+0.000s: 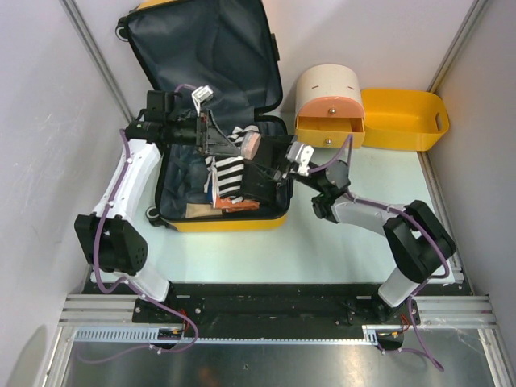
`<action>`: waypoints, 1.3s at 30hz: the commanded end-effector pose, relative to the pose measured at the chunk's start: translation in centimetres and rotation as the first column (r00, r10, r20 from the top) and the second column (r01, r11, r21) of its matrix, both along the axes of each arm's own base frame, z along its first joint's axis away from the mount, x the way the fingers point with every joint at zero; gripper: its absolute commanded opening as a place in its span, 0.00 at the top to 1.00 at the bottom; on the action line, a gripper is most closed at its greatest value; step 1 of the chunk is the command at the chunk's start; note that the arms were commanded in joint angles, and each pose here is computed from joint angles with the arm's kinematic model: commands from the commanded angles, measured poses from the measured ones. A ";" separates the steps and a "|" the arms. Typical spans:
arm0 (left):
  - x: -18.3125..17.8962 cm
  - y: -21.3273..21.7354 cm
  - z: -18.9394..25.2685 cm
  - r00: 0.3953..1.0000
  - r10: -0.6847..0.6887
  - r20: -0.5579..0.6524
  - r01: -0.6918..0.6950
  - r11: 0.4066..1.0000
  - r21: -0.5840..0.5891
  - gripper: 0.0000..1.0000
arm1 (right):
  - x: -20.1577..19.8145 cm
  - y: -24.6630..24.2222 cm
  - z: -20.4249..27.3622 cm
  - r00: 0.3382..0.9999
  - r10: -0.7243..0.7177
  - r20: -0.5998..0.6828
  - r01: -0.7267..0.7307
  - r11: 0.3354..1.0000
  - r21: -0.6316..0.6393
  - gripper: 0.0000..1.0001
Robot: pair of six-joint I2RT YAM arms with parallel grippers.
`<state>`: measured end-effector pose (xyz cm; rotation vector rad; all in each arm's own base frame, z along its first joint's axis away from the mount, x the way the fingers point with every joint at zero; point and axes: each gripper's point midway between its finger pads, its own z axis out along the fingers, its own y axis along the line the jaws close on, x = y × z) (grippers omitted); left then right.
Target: Open, take out, and arrange the luggage
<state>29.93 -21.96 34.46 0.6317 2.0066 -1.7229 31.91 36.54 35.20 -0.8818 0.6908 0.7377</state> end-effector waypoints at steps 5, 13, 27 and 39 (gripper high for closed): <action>5.2 5.3 -0.7 0.948 0.283 0.146 -0.301 0.946 0.124 0.08 | 3.5 -7.6 0.6 0.977 -0.145 -0.155 0.135 0.988 -0.073 0.55; 6.4 5.8 -2.4 0.938 0.299 0.177 -0.327 0.931 0.163 0.09 | 9.7 -16.2 -5.2 0.774 -0.506 -0.382 0.366 0.848 -0.383 0.60; 7.2 5.4 -3.6 0.943 0.296 0.154 -0.321 0.932 0.168 0.09 | 17.7 -23.7 -7.2 0.437 -0.743 -0.506 0.545 0.667 -0.508 0.69; 7.0 5.5 -4.4 0.941 0.302 0.154 -0.326 0.929 0.172 0.09 | 22.7 -26.1 -9.8 0.316 -0.770 -0.554 0.571 0.621 -0.537 0.73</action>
